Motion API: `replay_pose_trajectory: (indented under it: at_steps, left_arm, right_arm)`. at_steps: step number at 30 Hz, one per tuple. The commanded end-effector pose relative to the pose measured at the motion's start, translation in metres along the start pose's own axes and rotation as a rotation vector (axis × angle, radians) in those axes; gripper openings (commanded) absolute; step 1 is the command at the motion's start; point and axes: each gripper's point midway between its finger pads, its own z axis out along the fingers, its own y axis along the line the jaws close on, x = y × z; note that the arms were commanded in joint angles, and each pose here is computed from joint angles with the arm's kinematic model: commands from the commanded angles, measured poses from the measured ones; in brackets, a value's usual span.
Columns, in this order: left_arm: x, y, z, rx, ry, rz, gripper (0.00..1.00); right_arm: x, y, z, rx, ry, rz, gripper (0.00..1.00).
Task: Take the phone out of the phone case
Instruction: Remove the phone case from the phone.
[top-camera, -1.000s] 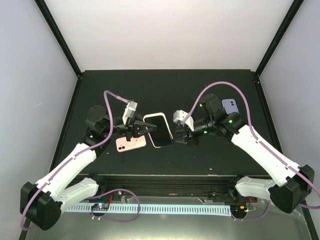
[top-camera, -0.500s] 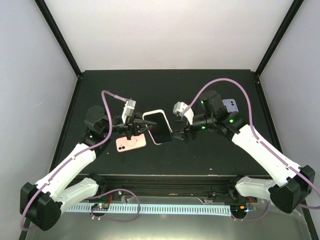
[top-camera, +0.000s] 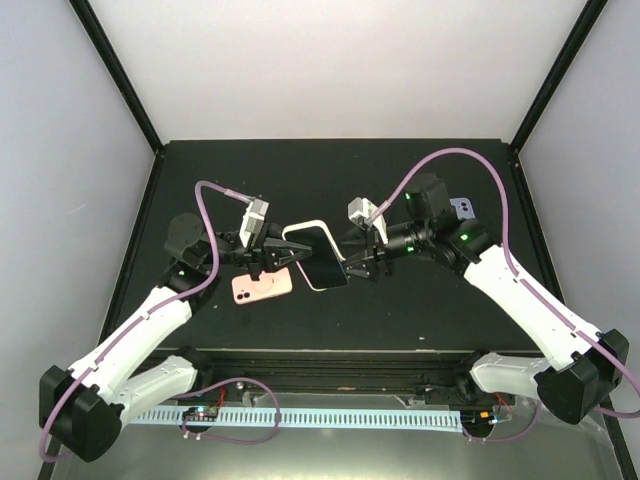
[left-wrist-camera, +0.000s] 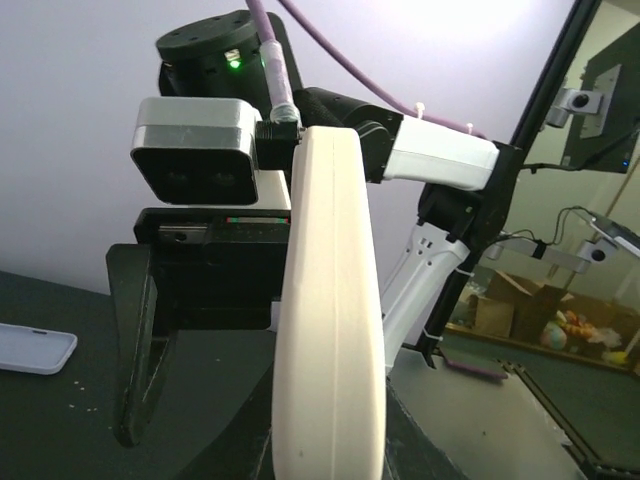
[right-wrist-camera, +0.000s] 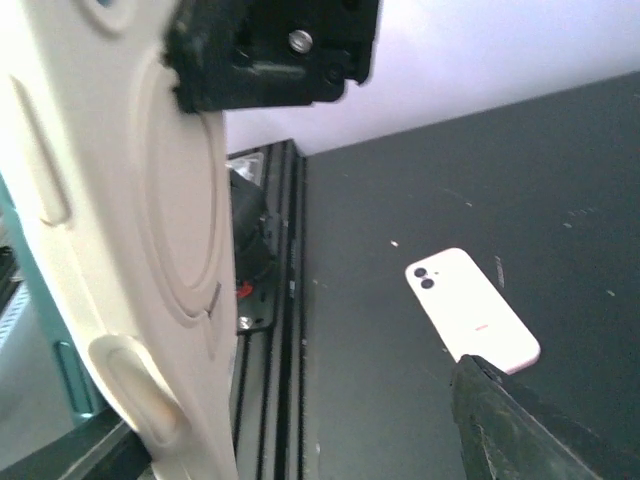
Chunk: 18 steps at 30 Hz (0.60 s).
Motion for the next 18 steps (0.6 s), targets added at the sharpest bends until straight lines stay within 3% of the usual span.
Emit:
replay_pose_trajectory:
  at_steps: [1, 4, 11, 18]
  left_arm:
    - [0.024, -0.020, 0.005, 0.131, 0.110, -0.103, 0.02]
    - [0.024, -0.017, 0.006, 0.120, 0.108, -0.105, 0.02]
    - [0.023, -0.005, 0.005, 0.063, 0.092, -0.110, 0.02]
    - [0.020, 0.014, 0.001, -0.029, 0.063, -0.126, 0.01]
  right_arm:
    - [-0.059, 0.049, -0.018, -0.223, -0.194, -0.242, 0.66]
    - [-0.059, 0.061, -0.021, -0.276, -0.199, -0.243, 0.61]
    - [-0.053, 0.028, -0.010, -0.110, -0.172, -0.198, 0.38]
    - [-0.041, 0.037, -0.008, -0.186, -0.168, -0.171, 0.21]
